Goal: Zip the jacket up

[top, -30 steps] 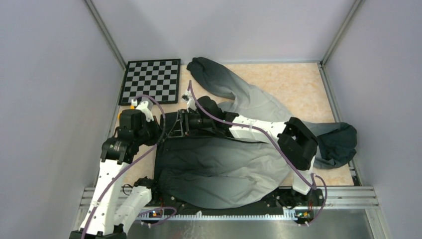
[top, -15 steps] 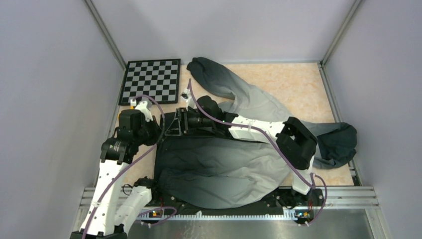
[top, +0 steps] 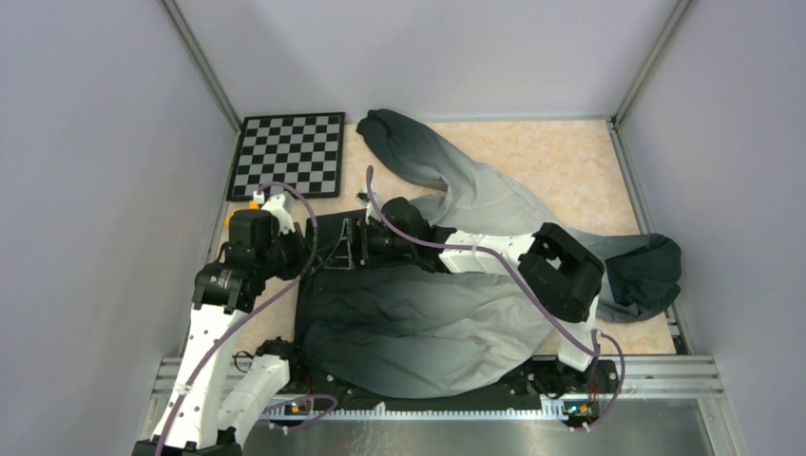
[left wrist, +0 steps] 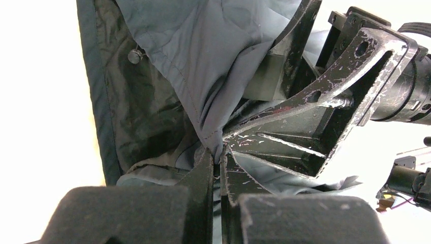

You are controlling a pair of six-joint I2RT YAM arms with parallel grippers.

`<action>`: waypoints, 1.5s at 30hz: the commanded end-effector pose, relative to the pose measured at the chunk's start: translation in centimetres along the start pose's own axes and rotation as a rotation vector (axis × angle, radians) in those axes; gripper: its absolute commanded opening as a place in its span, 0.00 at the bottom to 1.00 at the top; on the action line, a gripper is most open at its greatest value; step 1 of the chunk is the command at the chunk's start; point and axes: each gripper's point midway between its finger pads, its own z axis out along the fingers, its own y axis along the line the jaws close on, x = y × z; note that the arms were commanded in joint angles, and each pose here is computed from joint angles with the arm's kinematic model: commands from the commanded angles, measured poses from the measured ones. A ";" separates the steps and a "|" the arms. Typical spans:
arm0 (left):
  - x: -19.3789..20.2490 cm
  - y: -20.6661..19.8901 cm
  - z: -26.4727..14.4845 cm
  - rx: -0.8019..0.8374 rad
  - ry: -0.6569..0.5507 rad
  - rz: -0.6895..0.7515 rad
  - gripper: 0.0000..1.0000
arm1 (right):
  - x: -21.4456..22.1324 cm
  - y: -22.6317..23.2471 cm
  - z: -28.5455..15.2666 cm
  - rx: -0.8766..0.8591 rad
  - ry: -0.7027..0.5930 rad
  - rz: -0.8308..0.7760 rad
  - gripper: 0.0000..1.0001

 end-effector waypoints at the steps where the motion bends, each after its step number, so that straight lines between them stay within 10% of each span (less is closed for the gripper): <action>1: -2.4 -1.6 -0.8 0.069 -0.101 0.023 0.00 | -1.7 -2.0 -2.0 0.133 -0.033 -0.054 0.81; 7: -2.3 -1.8 -0.6 0.079 -0.093 0.031 0.00 | -2.3 2.5 -4.8 0.006 -0.019 -0.022 0.90; 45: -2.3 -2.3 -0.4 0.110 -0.082 0.029 0.00 | -3.1 6.5 -2.8 -0.195 -0.003 -0.005 0.18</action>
